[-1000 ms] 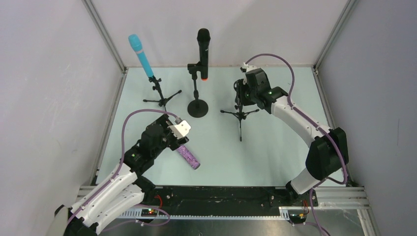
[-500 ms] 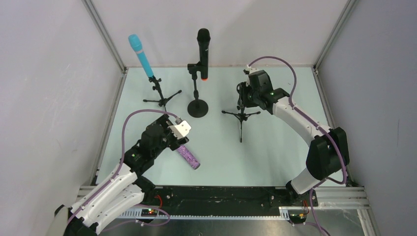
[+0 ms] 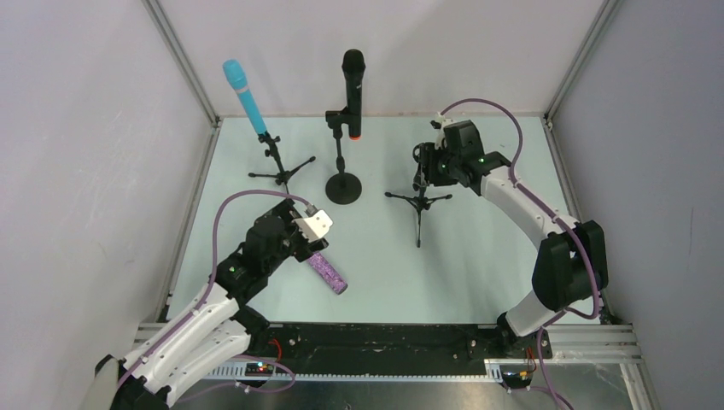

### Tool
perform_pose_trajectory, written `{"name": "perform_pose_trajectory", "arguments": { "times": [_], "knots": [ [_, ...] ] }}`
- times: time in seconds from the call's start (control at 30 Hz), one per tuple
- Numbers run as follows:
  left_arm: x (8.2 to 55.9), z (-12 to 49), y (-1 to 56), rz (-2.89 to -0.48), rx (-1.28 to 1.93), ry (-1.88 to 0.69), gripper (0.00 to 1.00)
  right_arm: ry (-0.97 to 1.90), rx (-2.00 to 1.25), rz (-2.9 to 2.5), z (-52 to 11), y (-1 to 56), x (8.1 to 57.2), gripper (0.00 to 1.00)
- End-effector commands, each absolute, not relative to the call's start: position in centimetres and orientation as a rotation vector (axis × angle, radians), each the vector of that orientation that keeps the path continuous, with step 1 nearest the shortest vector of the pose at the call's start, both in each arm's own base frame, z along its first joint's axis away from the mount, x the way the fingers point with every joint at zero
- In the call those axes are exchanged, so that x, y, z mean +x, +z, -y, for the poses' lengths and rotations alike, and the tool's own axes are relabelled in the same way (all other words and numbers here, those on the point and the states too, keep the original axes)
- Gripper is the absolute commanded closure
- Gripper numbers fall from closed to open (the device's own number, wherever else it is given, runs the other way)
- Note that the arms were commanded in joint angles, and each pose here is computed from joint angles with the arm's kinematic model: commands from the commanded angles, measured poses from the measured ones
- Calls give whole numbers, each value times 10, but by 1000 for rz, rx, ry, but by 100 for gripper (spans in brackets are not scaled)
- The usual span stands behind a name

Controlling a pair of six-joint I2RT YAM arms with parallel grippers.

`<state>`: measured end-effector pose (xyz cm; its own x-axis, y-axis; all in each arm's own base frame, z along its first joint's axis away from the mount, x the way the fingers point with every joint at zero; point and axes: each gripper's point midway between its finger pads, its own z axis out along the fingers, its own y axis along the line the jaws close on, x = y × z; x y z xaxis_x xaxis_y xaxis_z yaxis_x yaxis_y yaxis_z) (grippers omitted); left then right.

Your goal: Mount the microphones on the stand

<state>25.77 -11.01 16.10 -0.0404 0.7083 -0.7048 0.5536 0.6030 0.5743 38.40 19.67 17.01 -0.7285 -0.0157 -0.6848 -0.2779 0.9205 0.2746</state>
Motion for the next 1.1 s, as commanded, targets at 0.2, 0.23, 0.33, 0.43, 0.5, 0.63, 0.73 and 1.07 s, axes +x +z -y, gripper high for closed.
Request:
{"name": "perform_pose_trajectory", "arguments": {
  "times": [0.2,0.23,0.33,0.43,0.5,0.63,0.73,1.07],
  "knots": [
    [259,114,161,-1676,1072,176,0,703,-271,-2347,-198,192,361,37],
    [259,114,161,-1675,1072,176,0,702,-271,-2342,-196,193,361,37],
    [259,113,161,-1676,1074,181,0,707,-281,-2328,-193,199,359,37],
    [259,112,160,-1677,1074,184,0,717,-283,-2313,-190,203,354,36],
    [259,112,160,-1679,1074,189,0,721,-285,-2307,-186,206,349,35],
    [260,110,160,-1684,1065,202,0,695,-279,-2284,-177,209,337,24],
    [261,107,161,-1690,1053,214,0,661,-264,-2272,-169,205,327,18],
    [271,86,169,-1799,834,298,0,645,-213,-2155,-158,222,297,15]
  ]
}}
